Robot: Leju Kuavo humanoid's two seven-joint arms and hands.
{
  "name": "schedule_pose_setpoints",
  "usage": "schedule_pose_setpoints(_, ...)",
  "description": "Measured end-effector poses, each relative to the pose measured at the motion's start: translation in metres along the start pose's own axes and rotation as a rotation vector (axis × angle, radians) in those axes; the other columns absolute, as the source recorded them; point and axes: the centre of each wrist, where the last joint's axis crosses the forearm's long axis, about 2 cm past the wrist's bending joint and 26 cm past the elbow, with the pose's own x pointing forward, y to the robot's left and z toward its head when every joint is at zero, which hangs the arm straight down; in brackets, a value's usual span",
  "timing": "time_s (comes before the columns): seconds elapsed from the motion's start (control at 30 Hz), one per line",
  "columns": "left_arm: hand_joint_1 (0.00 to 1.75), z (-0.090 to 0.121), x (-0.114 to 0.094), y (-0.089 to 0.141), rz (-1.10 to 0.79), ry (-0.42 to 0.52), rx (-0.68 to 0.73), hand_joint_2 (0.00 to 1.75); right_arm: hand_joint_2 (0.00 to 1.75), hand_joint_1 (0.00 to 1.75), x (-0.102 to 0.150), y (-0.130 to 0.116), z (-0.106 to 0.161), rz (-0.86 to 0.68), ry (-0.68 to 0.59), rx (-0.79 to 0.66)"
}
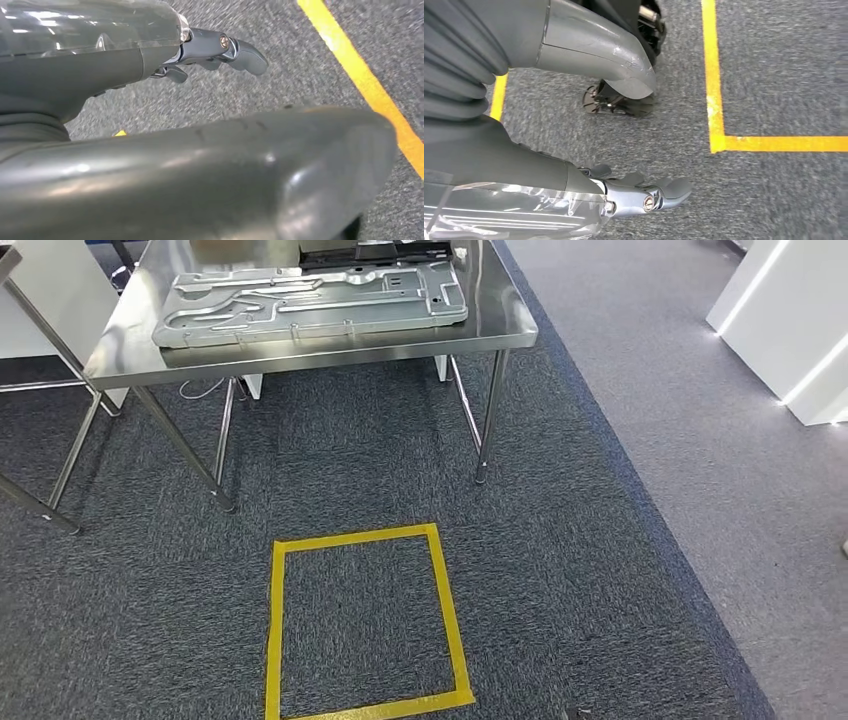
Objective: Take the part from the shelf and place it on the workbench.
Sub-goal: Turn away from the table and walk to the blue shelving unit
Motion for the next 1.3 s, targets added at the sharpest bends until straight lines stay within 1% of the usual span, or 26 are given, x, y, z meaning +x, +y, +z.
schedule_pose_setpoints(0.23, 0.00, -0.0007, 0.0024, -0.0005, 0.000, -0.005, -0.001, 0.00, 0.00, 0.00, 0.0045, 0.0002, -0.0026, 0.039, -0.024, -0.008)
schedule_pose_setpoints(0.57, 0.00, -0.0005, 0.0028, -0.0021, 0.000, -0.007, -0.004, 0.00, 0.00, 0.00, 0.0033, -0.0018, -0.0018, 0.083, -0.021, -0.071)
schedule_pose_setpoints(1.07, 0.00, 0.0005, -0.0001, -0.0029, -0.007, -0.007, -0.007, 0.00, 0.00, 0.00, 0.0012, -0.0003, -0.0004, 0.049, -0.024, -0.087)
schedule_pose_setpoints(1.2, 0.00, 0.0004, 0.0003, -0.0030, -0.006, -0.008, -0.007, 0.00, 1.75, 0.00, 0.0008, -0.0011, -0.0002, 0.056, -0.027, -0.093)
schedule_pose_setpoints(1.3, 0.00, 0.0005, 0.0004, -0.0038, -0.005, -0.007, -0.010, 0.00, 1.75, 0.00, 0.0017, -0.0012, -0.0007, 0.069, -0.028, -0.094)
